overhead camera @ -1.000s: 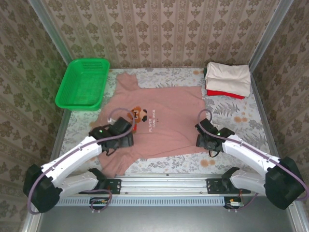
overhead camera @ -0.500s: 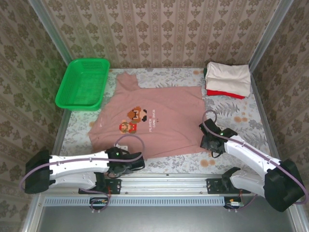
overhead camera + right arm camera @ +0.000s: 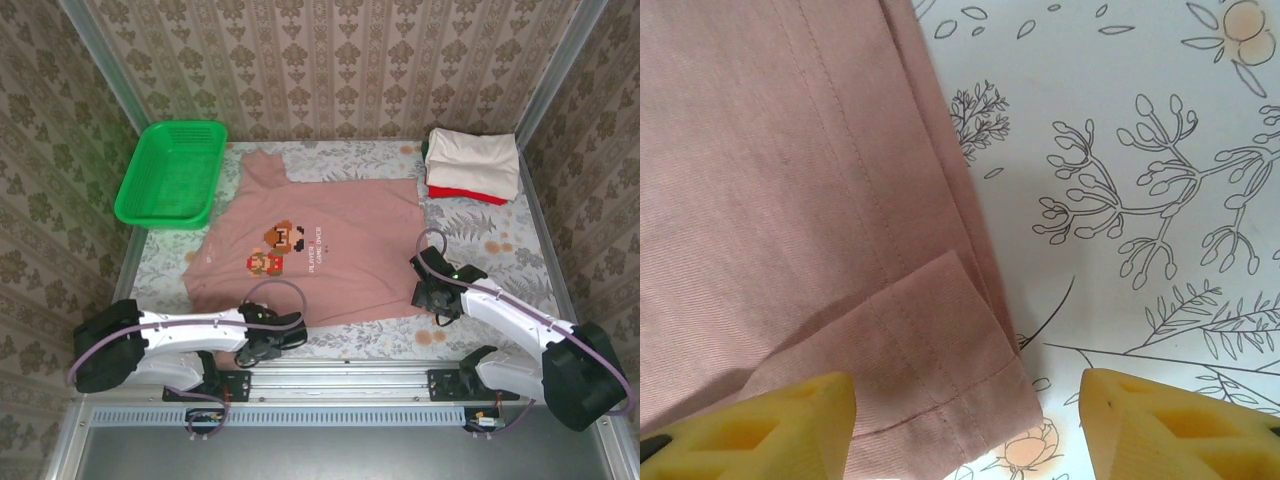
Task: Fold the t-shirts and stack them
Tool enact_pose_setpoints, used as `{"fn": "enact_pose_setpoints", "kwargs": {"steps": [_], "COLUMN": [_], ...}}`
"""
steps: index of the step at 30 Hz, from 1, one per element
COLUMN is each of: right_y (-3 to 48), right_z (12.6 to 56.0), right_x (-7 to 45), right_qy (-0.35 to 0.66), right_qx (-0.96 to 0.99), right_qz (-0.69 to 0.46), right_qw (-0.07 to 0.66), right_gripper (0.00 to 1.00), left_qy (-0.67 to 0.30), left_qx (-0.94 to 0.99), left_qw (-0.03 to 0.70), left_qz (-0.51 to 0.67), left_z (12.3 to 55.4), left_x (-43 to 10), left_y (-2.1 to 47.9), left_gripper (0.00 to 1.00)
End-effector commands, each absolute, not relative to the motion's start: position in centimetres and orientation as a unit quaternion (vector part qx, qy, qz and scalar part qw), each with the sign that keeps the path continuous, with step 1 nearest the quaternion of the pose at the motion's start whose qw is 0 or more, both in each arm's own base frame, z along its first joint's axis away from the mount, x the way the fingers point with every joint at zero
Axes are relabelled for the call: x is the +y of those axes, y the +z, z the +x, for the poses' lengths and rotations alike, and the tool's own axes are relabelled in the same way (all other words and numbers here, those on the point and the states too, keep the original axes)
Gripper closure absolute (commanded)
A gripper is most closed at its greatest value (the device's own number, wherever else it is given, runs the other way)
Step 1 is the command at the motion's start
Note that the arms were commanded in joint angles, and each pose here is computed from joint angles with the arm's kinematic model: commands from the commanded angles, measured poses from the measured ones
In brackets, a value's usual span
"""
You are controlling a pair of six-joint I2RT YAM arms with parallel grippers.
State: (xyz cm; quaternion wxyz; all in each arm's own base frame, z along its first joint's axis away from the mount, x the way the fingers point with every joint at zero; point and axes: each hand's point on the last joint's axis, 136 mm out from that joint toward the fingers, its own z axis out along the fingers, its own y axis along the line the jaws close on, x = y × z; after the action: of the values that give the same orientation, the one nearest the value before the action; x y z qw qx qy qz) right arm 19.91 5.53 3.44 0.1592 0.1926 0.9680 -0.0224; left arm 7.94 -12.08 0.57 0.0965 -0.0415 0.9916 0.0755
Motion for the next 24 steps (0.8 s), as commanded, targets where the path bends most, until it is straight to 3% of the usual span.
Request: {"fn": "enact_pose_setpoints", "kwargs": {"steps": [1,10,17,24], "right_y": [2.0,1.9,2.2,2.2], "right_z": [19.1,19.3,19.7,19.8], "right_x": [5.7,6.0,7.4,7.4], "right_qy": [-0.019,-0.020,-0.020,-0.035], "right_qx": [0.967,0.967,0.969,0.971], "right_qz": [0.208,0.207,0.197,0.189], "right_qw": [0.143,0.146,0.146,0.143], "right_gripper": [0.38,0.52,0.52,0.83], "left_qy": [0.063,0.050,0.036,0.025], "left_qx": [0.995,0.993,0.989,0.984], "left_qw": [0.074,0.103,0.144,0.177], "left_qz": [-0.029,-0.001,0.007,0.013], "left_z": [7.6,9.2,11.5,14.1], "left_x": [-12.7,-13.0,-12.2,-11.5], "left_y": [-1.4,1.4,5.4,8.5], "left_gripper": [0.75,1.00,1.00,1.00]}}
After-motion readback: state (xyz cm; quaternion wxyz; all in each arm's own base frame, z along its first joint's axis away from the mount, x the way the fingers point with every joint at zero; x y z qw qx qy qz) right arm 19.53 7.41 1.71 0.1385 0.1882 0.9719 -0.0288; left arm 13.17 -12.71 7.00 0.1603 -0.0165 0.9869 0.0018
